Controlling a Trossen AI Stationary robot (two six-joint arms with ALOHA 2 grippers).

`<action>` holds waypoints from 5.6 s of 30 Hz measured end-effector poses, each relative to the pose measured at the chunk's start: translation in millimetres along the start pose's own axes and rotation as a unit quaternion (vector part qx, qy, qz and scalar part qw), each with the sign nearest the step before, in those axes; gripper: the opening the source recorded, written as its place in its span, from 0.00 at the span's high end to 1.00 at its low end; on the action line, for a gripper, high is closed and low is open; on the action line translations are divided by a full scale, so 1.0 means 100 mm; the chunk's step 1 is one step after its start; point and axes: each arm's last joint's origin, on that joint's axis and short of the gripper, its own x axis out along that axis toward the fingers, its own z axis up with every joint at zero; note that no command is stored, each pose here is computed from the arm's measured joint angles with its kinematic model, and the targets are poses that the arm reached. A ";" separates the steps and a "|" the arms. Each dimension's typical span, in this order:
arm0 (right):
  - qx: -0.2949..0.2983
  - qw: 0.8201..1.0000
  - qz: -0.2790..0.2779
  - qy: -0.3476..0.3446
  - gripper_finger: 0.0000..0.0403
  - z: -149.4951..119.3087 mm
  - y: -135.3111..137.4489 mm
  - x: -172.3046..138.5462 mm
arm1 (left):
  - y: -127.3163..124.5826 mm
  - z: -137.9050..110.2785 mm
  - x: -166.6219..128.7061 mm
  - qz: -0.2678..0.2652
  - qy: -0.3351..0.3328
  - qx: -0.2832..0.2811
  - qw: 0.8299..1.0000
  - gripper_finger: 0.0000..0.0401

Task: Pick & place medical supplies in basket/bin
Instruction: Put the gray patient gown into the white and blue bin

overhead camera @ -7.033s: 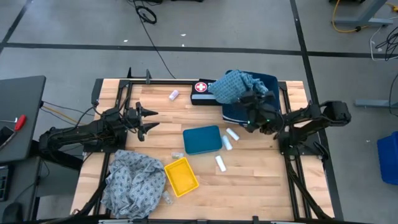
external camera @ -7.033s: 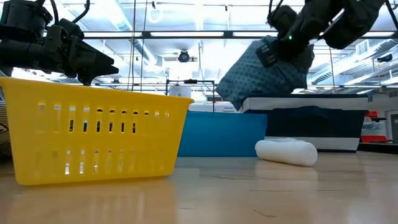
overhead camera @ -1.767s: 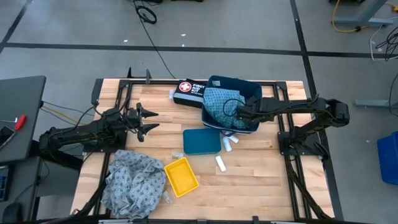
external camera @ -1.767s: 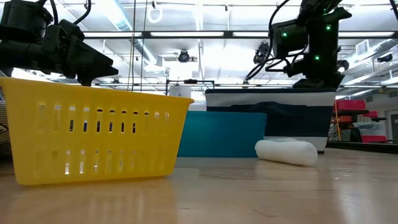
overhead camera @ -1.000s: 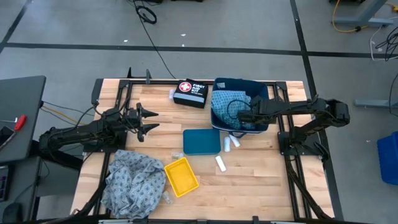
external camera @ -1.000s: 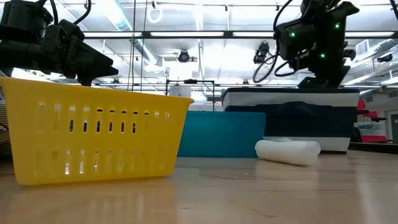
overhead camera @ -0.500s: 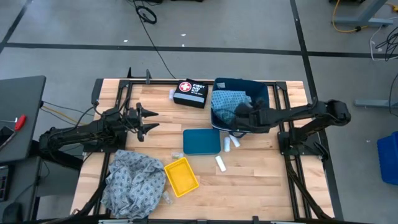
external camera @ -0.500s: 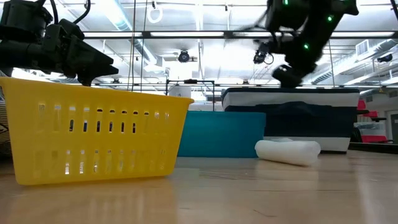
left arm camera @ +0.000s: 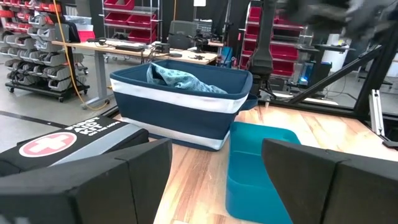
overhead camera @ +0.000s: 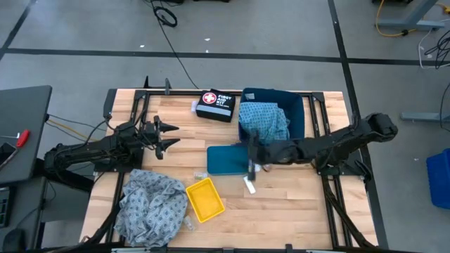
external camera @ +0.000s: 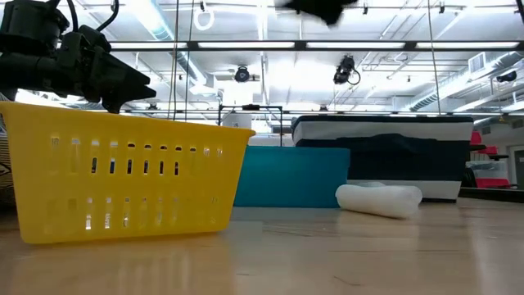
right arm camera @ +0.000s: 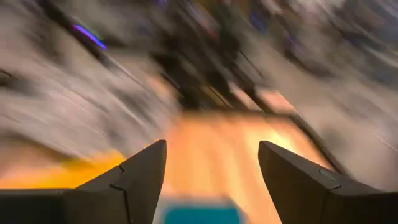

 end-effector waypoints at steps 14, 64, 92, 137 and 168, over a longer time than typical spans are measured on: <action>0.064 0.987 0.073 -0.125 0.35 -0.77 0.29 -0.52 | -0.01 0.00 0.00 -0.009 -0.001 -0.003 1.000 0.37; 0.137 0.989 0.036 -0.045 0.35 -1.27 0.17 -1.20 | -0.82 0.61 0.13 -0.202 0.519 -0.272 0.785 0.29; 0.140 0.988 0.041 -0.044 0.35 -1.27 0.17 -1.20 | -1.68 0.16 0.21 -0.213 0.622 -0.270 0.703 0.27; 0.134 0.989 0.039 -0.042 0.35 -1.27 0.17 -1.19 | -1.91 -0.46 0.00 -0.066 0.649 -0.100 0.752 0.97; 0.133 0.990 0.017 -0.035 0.35 -1.29 0.16 -1.19 | -1.15 0.17 0.10 0.064 0.497 -0.064 0.863 0.74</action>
